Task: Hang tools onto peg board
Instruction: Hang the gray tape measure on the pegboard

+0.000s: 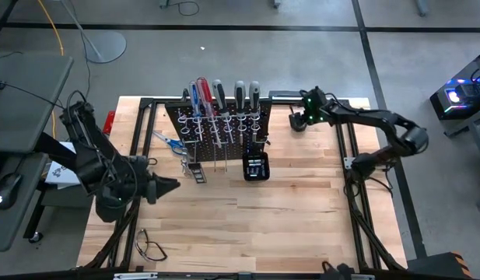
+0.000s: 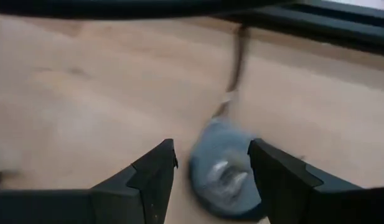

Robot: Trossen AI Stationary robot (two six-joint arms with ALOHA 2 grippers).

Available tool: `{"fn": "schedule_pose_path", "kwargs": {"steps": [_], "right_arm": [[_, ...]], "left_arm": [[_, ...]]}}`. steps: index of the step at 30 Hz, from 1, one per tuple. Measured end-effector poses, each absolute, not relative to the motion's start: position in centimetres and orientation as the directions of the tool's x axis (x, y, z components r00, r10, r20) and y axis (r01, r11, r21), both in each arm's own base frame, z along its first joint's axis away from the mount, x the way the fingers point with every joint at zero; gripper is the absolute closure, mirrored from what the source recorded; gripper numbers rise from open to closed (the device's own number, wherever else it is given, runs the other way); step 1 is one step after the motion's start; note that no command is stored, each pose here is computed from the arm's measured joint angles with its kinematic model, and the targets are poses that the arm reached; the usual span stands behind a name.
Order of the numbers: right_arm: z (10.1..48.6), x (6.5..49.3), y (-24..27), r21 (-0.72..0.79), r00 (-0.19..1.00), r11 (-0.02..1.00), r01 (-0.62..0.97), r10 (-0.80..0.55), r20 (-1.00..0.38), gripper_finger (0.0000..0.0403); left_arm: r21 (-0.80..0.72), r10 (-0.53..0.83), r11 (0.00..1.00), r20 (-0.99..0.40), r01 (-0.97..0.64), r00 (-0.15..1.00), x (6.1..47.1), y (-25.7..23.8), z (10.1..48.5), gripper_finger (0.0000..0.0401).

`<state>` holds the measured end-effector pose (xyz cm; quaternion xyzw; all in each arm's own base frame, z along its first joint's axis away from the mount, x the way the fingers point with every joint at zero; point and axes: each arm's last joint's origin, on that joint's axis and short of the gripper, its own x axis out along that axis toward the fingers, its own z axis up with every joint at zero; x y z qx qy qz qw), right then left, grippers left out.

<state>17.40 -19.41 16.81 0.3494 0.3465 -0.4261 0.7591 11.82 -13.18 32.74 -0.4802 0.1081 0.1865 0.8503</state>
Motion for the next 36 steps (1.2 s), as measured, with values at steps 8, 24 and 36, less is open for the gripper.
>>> {"fn": "schedule_pose_path", "kwargs": {"steps": [8, 24, 36], "right_arm": [[14.6, 17.7, -22.5, 0.177, 0.395, 0.476, 0.861, -0.407, -0.823, 0.0204], [11.2, 20.9, -23.9, -0.027, 0.179, 0.572, 0.820, -0.300, -0.937, 0.0252], [14.0, 21.9, -16.7, 0.064, 0.124, 0.657, 0.751, -0.045, -0.991, 0.0400]], "left_arm": [[-0.825, 0.297, 0.361, -0.341, -0.435, 0.892, 13.0, -12.3, 32.9, 0.0240], [-0.797, 0.356, 0.378, -0.344, -0.470, 0.869, 13.7, -11.4, 32.8, 0.0240], [-0.682, 0.257, 0.603, -0.323, -0.413, 0.911, 11.2, -9.6, 34.6, 0.0240]]}}
